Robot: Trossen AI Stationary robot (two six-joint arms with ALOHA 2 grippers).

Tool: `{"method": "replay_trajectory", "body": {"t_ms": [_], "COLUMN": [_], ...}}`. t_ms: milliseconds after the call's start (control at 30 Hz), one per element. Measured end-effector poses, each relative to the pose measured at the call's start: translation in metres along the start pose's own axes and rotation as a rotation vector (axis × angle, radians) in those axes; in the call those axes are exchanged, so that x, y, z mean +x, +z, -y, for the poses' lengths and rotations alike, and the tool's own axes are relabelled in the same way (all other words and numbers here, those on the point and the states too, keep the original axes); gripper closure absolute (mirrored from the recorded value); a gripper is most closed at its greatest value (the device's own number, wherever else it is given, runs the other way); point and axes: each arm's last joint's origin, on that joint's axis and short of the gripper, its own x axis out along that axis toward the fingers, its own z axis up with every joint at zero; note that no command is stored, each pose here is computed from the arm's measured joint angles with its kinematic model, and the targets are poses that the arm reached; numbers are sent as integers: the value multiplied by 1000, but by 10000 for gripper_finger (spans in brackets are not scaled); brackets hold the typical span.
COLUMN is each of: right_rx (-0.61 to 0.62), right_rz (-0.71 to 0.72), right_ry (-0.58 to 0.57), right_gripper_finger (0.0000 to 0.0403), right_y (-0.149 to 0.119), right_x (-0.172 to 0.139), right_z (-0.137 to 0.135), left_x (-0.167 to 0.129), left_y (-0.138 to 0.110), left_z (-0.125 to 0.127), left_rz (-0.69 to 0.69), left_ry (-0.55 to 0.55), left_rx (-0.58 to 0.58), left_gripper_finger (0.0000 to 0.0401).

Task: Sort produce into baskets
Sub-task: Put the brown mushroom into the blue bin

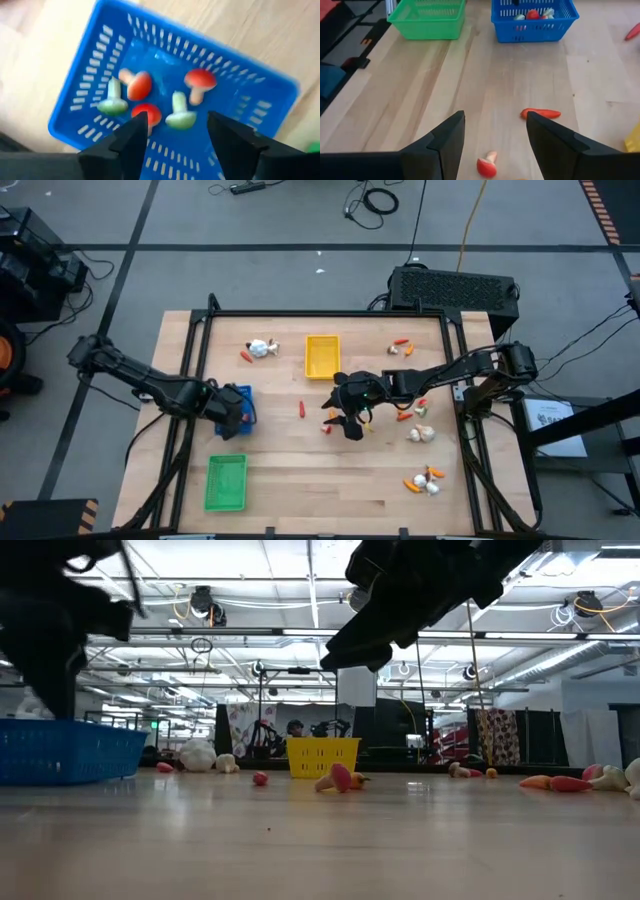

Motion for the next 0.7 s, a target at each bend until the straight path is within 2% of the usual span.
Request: {"method": "replay_trajectory", "body": {"t_ms": [167, 333, 467, 700], "right_rx": [-30, -17, -13, -1], "right_rz": [2, 1, -11, -11], "right_ry": [-8, -22, -22, -22], "right_gripper_finger": [200, 200, 200, 200], "right_y": [0, 0, -1, -1], "right_x": [0, -1, -1, -1], "right_z": [3, 8, 9, 8], "left_x": [-24, -49, -49, -15], "left_y": [26, 57, 85, 136], "left_z": [0, -13, -40, -108], "left_rz": [104, 246, 291, 272], "left_ry": [-29, 46, 113, 94], "left_rx": [60, 153, 184, 180], "left_gripper_finger": [190, 190, 190, 190]}}
